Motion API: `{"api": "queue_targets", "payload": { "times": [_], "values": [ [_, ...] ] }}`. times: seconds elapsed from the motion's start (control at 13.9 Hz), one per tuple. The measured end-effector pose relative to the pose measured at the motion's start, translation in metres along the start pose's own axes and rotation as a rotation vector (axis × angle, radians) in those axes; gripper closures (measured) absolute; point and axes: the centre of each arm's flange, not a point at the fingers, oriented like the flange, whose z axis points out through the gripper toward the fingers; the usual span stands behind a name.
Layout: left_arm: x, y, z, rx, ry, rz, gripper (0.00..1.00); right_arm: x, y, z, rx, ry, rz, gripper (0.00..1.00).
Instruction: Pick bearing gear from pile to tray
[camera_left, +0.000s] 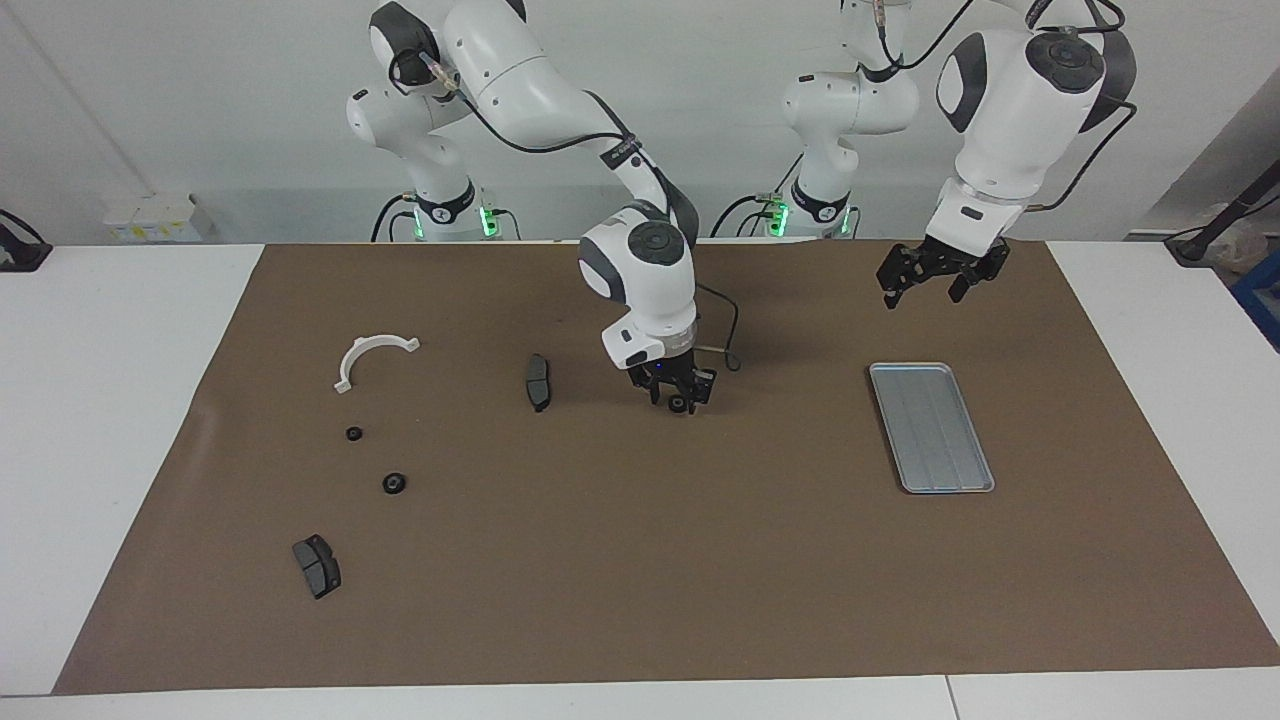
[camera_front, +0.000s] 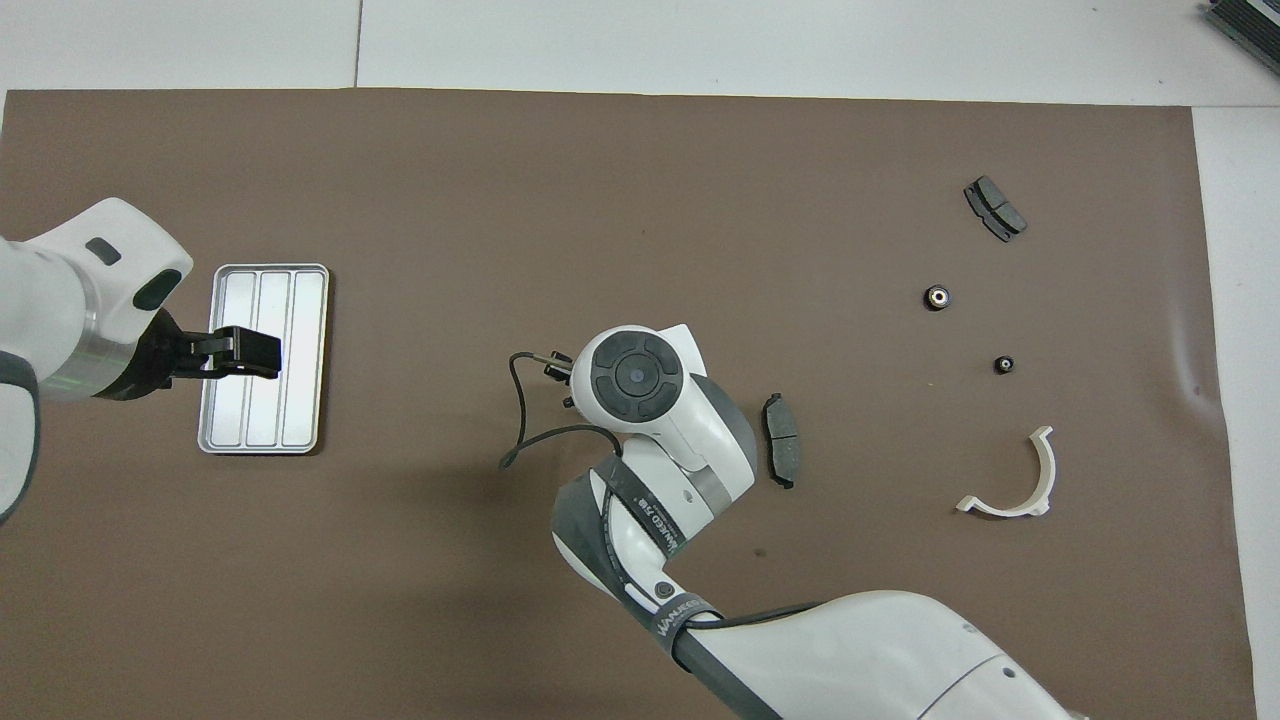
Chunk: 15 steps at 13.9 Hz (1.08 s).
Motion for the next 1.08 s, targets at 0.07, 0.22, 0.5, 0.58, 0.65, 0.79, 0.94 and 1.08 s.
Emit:
{"api": "queue_targets", "payload": {
  "times": [0.07,0.22,0.5,0.58,0.65,0.79,0.94,1.08],
  "values": [
    [-0.001,0.000,0.001,0.001,-0.003,0.000,0.00,0.012,0.007,-0.009,-0.002,0.005,-0.003,0.09],
    [-0.002,0.005,0.004,-0.001,0.003,0.007,0.00,0.046,0.031,-0.033,-0.002,0.020,-0.025,0.00],
    [-0.011,0.079,0.014,-0.020,0.052,-0.020,0.00,0.102,0.104,-0.071,-0.038,0.022,-0.078,0.00],
    [-0.015,0.103,0.020,-0.026,0.059,-0.021,0.00,0.113,0.125,-0.078,-0.046,0.022,-0.104,0.00],
    [-0.018,0.124,0.027,-0.032,0.064,-0.020,0.00,0.124,0.143,-0.083,-0.050,0.024,-0.129,0.00],
    [-0.023,0.162,0.043,-0.045,0.077,-0.020,0.00,0.146,0.177,-0.092,-0.062,0.021,-0.163,0.00],
    [-0.027,0.197,0.062,-0.063,0.092,-0.017,0.00,0.170,0.208,-0.096,-0.074,0.012,-0.221,0.00],
    [-0.029,0.228,0.083,-0.084,0.112,-0.001,0.00,0.193,0.239,-0.098,-0.080,0.011,-0.267,0.00]
  ]
}}
